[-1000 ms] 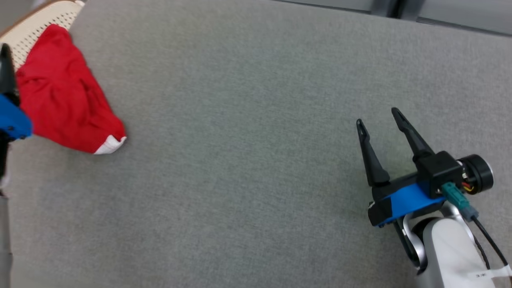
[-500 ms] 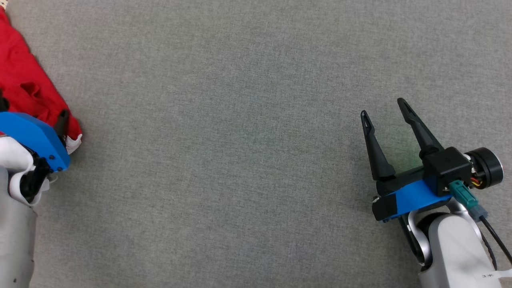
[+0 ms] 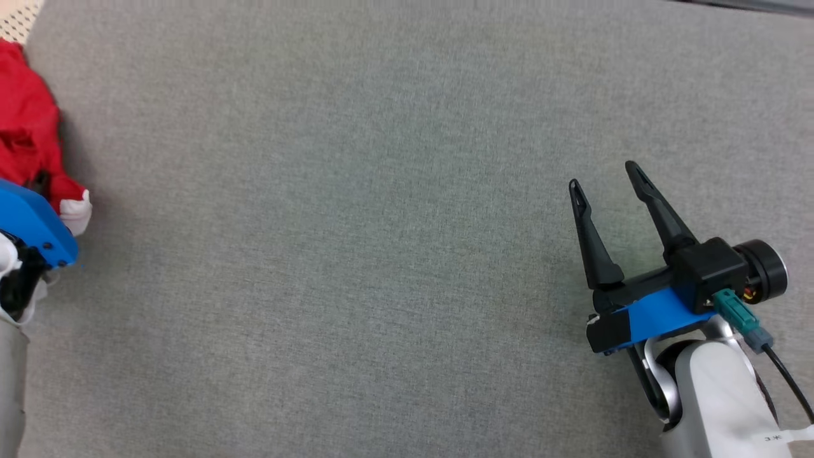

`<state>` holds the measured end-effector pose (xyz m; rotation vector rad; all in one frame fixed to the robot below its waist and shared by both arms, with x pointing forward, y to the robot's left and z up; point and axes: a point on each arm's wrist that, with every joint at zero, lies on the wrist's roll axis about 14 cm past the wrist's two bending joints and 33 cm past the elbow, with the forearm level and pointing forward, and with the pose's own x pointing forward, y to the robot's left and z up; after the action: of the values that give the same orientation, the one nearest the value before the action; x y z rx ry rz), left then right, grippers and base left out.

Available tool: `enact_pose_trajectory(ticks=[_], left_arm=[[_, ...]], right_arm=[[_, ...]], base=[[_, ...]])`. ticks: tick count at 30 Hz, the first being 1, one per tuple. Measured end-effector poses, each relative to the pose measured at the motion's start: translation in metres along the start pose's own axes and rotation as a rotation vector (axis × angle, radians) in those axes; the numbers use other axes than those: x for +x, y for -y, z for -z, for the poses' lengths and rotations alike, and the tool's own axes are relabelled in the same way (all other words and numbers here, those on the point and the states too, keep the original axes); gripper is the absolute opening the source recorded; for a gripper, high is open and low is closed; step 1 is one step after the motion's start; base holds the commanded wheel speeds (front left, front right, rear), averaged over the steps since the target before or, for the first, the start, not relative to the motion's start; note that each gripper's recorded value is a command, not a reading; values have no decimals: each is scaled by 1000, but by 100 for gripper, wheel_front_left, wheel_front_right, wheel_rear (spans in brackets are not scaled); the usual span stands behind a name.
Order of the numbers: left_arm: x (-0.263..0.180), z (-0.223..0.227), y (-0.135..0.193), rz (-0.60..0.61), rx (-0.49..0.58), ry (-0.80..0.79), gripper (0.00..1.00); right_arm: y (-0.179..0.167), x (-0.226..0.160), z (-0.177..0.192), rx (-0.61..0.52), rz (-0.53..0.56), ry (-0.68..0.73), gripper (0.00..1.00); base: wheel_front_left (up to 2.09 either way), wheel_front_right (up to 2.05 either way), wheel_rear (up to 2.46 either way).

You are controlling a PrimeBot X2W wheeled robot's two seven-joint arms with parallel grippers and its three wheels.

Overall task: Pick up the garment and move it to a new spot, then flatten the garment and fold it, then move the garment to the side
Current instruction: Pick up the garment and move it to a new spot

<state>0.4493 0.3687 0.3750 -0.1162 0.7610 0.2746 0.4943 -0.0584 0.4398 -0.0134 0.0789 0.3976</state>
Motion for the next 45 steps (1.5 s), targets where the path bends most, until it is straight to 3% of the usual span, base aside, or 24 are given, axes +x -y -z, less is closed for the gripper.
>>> enact_pose_trajectory(ticks=[5,11,21,26,32,34,38,45], left_arm=[[-26,-53,6,32,79,158,0],[-69,-118,50,145,220,353,0],[-181,-194,229,608,359,658,0],[-241,-185,326,908,330,696,0],[-285,-154,397,1159,243,624,0],[-270,-131,408,1174,212,539,0],[-211,-78,403,1093,136,348,0],[-107,-20,348,819,38,203,0]], right_arm=[[1,-12,-19,18,15,47,100],[12,-39,-37,41,66,85,100],[62,-109,-47,58,260,114,100],[88,-139,-55,71,361,153,100],[112,-160,-56,76,449,164,100],[116,-161,-51,82,462,150,100],[123,-161,-43,94,481,132,100],[131,-154,-35,105,496,115,100]], base=[[0,0,0],[0,0,0],[0,0,0],[0,0,0],[0,0,0],[0,0,0],[0,0,0],[0,0,0]])
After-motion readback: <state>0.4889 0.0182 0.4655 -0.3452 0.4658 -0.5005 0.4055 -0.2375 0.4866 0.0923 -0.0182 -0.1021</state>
